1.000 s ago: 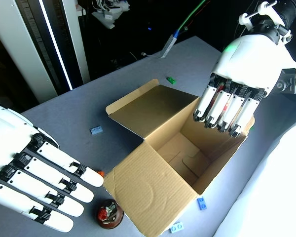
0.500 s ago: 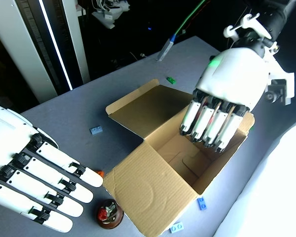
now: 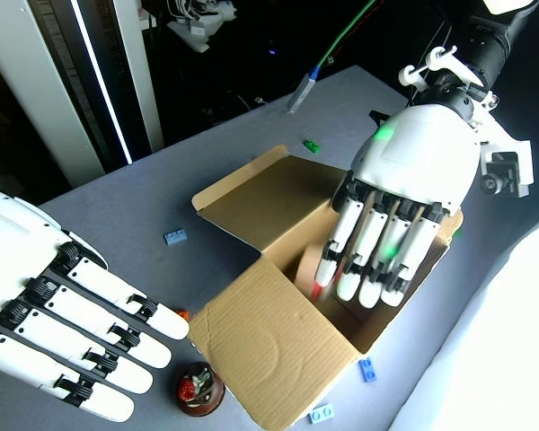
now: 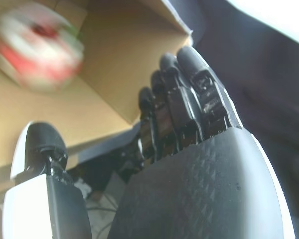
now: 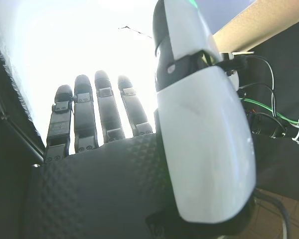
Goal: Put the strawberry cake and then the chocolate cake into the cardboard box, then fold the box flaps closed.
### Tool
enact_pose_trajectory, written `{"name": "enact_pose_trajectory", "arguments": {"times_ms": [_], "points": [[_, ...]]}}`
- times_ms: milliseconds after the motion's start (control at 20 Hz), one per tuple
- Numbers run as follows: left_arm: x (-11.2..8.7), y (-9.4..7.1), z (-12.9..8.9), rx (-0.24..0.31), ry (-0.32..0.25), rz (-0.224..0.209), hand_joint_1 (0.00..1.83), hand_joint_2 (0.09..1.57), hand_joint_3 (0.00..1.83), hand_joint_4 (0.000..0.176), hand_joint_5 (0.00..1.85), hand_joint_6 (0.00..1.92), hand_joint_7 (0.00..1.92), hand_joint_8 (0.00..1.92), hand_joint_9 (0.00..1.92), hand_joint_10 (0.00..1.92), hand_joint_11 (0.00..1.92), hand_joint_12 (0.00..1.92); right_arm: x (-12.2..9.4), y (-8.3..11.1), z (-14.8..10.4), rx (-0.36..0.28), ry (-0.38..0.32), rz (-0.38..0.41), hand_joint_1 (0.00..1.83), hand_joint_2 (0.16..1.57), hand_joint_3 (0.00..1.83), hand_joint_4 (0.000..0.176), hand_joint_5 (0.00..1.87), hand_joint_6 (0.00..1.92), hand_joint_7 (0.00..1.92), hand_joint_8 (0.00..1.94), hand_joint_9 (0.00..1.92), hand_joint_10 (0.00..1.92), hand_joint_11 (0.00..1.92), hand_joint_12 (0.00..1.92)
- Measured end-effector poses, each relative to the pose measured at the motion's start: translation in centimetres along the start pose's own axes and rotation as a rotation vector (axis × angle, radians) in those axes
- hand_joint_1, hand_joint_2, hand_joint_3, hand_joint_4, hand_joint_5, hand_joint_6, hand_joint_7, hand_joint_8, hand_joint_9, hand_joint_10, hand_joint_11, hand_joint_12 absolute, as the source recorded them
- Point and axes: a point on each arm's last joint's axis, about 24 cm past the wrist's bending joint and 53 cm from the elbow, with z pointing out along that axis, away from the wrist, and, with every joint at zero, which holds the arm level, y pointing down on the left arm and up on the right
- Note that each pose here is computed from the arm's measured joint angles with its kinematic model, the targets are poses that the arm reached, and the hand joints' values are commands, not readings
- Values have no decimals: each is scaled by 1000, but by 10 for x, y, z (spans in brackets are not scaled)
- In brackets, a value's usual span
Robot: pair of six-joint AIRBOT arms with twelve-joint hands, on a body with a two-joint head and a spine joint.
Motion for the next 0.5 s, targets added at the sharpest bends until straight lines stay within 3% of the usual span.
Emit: {"name": "enact_pose_trajectory", "arguments": {"times_ms": [100,200,350,400,500], "points": [[-4,8,-3,-23,-15,-4,422,826,0,62,195,3,182,4,254,6,0,1062,0,0,0,0,0,3,861,1073,8,0,16,3,87,1,63,28,0,0],[-10,17,-8,-50,-32,19,411,838,0,60,183,0,179,2,251,5,0,1067,0,0,0,0,-1,21,863,1071,6,0,19,4,88,2,65,29,0,0],[-30,32,-18,-93,-82,31,391,874,8,64,198,4,215,8,296,14,0,1110,-6,-9,5,12,-14,137,876,1062,2,0,26,7,83,0,71,31,3,1],[-38,37,-23,-109,-106,27,256,973,21,61,219,5,254,5,330,12,0,1100,-10,-15,8,21,-24,185,872,1063,2,0,20,4,95,5,74,32,1,1],[-45,45,-29,-131,-123,28,185,1022,33,59,236,9,276,10,342,12,0,1095,-14,-28,12,44,-35,237,873,1062,2,0,23,5,99,7,77,34,0,0]]}}
